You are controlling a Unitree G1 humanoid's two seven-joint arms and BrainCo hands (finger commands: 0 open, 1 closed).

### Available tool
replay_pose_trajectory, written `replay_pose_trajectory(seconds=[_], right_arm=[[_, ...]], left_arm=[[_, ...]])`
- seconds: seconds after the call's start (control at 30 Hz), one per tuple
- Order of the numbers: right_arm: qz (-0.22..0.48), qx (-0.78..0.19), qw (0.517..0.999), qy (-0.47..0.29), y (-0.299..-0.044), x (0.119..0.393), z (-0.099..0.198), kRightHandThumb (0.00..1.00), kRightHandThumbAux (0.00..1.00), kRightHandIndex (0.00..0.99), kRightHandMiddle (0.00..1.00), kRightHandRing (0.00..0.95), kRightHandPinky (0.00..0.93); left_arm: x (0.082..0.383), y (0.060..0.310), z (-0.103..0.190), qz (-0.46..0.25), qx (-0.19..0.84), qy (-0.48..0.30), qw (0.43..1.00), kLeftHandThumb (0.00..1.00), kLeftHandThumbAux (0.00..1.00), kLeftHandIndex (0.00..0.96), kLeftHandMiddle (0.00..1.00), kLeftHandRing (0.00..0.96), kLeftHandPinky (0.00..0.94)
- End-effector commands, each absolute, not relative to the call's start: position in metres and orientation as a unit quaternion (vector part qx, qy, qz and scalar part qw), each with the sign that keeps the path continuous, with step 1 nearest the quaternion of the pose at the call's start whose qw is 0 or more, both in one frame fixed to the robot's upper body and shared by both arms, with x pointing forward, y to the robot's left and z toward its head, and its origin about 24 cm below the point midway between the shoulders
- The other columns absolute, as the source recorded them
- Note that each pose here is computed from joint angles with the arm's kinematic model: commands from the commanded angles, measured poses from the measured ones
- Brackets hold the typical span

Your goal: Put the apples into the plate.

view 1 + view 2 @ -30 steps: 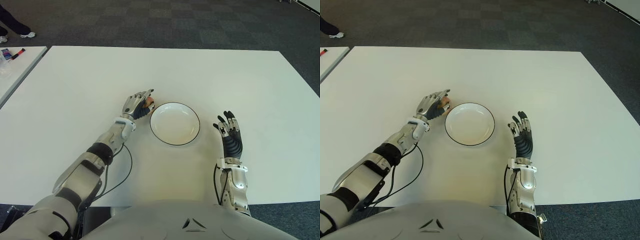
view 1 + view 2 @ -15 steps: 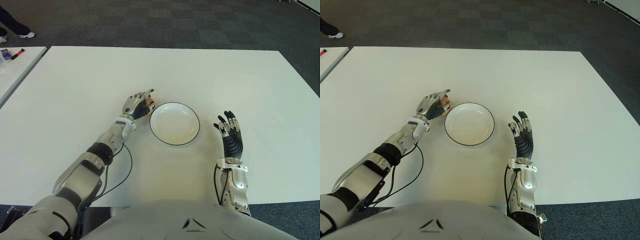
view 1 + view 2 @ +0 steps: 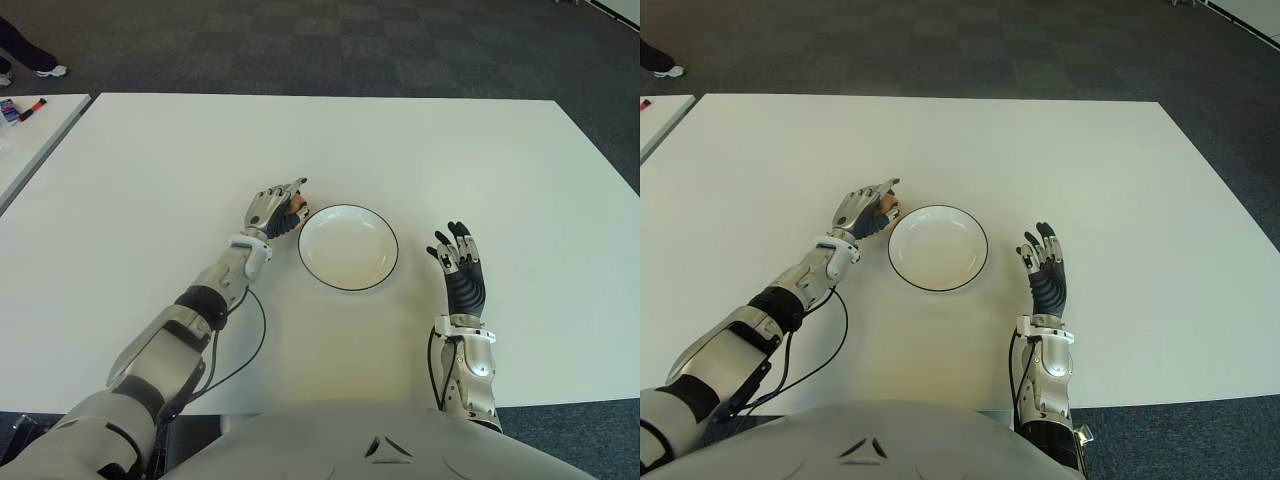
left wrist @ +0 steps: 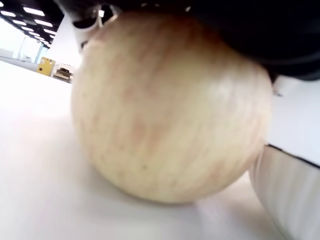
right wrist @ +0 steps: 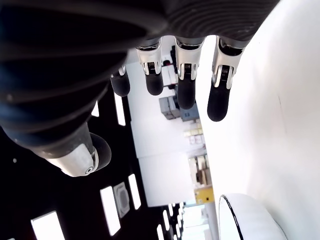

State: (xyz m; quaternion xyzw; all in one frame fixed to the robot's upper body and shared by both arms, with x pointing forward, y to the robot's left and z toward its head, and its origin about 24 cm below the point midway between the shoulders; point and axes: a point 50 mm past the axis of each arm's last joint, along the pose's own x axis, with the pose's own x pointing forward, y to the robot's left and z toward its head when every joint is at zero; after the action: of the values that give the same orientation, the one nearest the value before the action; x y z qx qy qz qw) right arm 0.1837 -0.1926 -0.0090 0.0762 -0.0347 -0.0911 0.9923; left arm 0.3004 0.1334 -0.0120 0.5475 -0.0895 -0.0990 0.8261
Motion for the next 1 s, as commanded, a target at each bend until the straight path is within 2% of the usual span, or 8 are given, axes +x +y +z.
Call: replay_pose_trajectory(seconds=[0.03, 0.47, 0.7, 1.0], right_arm=[[-0.091, 0.078, 0.992, -0.038, -0.1924, 0.1852, -0.0094, 0.396, 0.610, 0.077, 0.080, 0.127, 0.254], [-0.092, 0.080, 0.992, -0.037, -0.1926, 0.1860, -0.0095, 0.394, 0.619, 0.070, 0.074, 0.121, 0.246], [-0.094, 0.072, 0.992, -0.035, -0.1934, 0.1858, -0.0101, 0.388, 0.607, 0.072, 0.071, 0.119, 0.245], [-0.093, 0.081, 0.992, -0.040, -0.1941, 0.1863, -0.0106, 0.399, 0.600, 0.077, 0.078, 0.120, 0.247]], left_arm=[[0.2974, 0.1350, -0.0127, -0.090, 0.553, -0.093, 0.823, 0.705, 0.382, 0.099, 0.375, 0.610, 0.707], [0.2965, 0.1352, -0.0103, -0.074, 0.552, -0.103, 0.824, 0.679, 0.413, 0.139, 0.407, 0.604, 0.703], [0.2951, 0.1339, -0.0066, -0.035, 0.533, -0.137, 0.834, 0.712, 0.444, 0.258, 0.512, 0.649, 0.744], [0.2939, 0.1321, -0.0054, -0.006, 0.508, -0.164, 0.846, 0.750, 0.459, 0.336, 0.577, 0.685, 0.754]])
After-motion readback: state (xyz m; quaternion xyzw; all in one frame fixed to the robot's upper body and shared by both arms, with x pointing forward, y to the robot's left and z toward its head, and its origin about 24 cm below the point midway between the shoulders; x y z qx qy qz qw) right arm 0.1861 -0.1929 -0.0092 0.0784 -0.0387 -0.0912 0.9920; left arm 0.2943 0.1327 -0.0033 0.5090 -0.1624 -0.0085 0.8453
